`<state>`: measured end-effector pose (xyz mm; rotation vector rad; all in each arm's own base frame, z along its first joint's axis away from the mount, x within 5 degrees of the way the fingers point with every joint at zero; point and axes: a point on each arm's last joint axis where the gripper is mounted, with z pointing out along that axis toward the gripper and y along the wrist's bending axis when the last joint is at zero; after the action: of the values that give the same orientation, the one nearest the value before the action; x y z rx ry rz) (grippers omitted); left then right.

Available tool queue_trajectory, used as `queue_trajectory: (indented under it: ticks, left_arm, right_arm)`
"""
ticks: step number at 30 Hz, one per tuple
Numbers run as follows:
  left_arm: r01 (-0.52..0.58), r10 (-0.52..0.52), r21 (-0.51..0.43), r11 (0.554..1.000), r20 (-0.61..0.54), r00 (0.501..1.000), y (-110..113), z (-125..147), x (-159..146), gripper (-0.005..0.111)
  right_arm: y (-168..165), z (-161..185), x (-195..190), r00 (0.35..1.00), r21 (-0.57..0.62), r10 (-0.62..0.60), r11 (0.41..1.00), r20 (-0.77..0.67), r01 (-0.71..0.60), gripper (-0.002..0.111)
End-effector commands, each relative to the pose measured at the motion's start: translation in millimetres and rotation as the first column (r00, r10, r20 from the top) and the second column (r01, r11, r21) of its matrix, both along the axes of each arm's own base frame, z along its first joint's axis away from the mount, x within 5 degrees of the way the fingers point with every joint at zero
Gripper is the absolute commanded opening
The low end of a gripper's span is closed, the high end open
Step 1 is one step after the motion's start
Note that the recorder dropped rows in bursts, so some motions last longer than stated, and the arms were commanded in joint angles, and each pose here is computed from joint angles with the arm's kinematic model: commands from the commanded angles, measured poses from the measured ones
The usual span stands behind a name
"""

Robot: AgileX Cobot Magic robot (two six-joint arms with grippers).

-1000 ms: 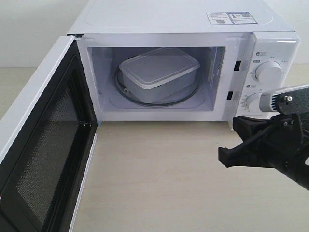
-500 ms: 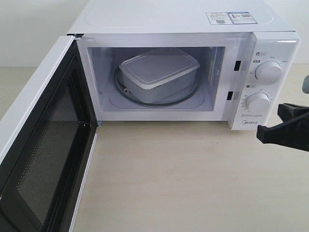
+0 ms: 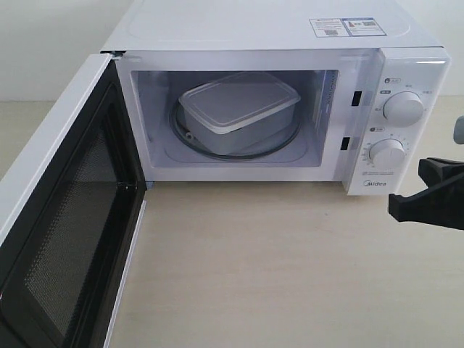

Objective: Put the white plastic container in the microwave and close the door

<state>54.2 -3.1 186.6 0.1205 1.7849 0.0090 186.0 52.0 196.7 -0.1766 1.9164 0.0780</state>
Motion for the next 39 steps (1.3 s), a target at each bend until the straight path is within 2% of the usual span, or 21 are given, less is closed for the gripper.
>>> queue_trajectory:
  ticks: [1,7,12,15,19,23,25,29,32,36,39]
  left_arm:
    - [-0.003,0.003,0.000,1.000,0.031,1.000,0,2,1,0.004]
    - [-0.001,0.002,-0.005,1.000,0.119,0.993,0,10,2,0.004]
    - [0.003,0.000,-0.014,1.000,0.252,0.968,0,22,2,0.004]
    - [0.012,0.005,-0.045,0.999,0.361,0.932,-1,33,1,0.004]
    - [0.058,0.027,-0.144,0.988,0.524,0.851,-1,49,-3,0.004]
    - [0.097,0.042,-0.203,0.974,0.587,0.808,0,67,-8,0.004]
    - [0.098,0.032,-0.178,0.979,0.610,0.792,-1,80,-12,0.004]
    - [0.080,-0.029,-0.046,0.996,0.668,0.744,-4,107,-19,0.004]
    - [0.078,-0.028,-0.048,0.996,0.656,0.754,-4,124,-17,0.004]
    - [0.059,-0.011,-0.066,0.996,0.574,0.819,-3,141,-4,0.004]
    - [0.058,0.014,-0.129,0.990,0.494,0.869,-2,148,6,0.004]
  right_arm:
    - [-2,1,-1,1.000,-0.009,-0.001,1.000,0.006,0.001,0.000]
    - [-2,1,-1,1.000,-0.007,-0.002,1.000,0.006,0.002,0.000]
    - [-2,1,-1,1.000,-0.007,-0.002,1.000,0.006,0.002,0.000]
    - [-2,1,-1,1.000,-0.007,-0.002,1.000,0.006,0.002,0.000]
    - [-2,1,-1,1.000,0.001,-0.007,1.000,0.008,0.007,0.000]
    - [-2,2,-1,1.000,0.004,-0.009,1.000,0.014,0.009,0.000]
    - [-2,2,-1,1.000,0.004,-0.011,1.000,0.019,0.011,0.000]
    - [-3,3,0,0.999,0.005,-0.016,1.000,0.034,0.015,0.000]
    - [-3,3,0,0.999,0.005,-0.016,1.000,0.036,0.016,0.000]
    - [-3,3,0,0.999,0.014,-0.019,1.000,0.034,0.019,0.000]
    - [-3,3,0,0.999,0.016,-0.020,1.000,0.034,0.020,0.000]
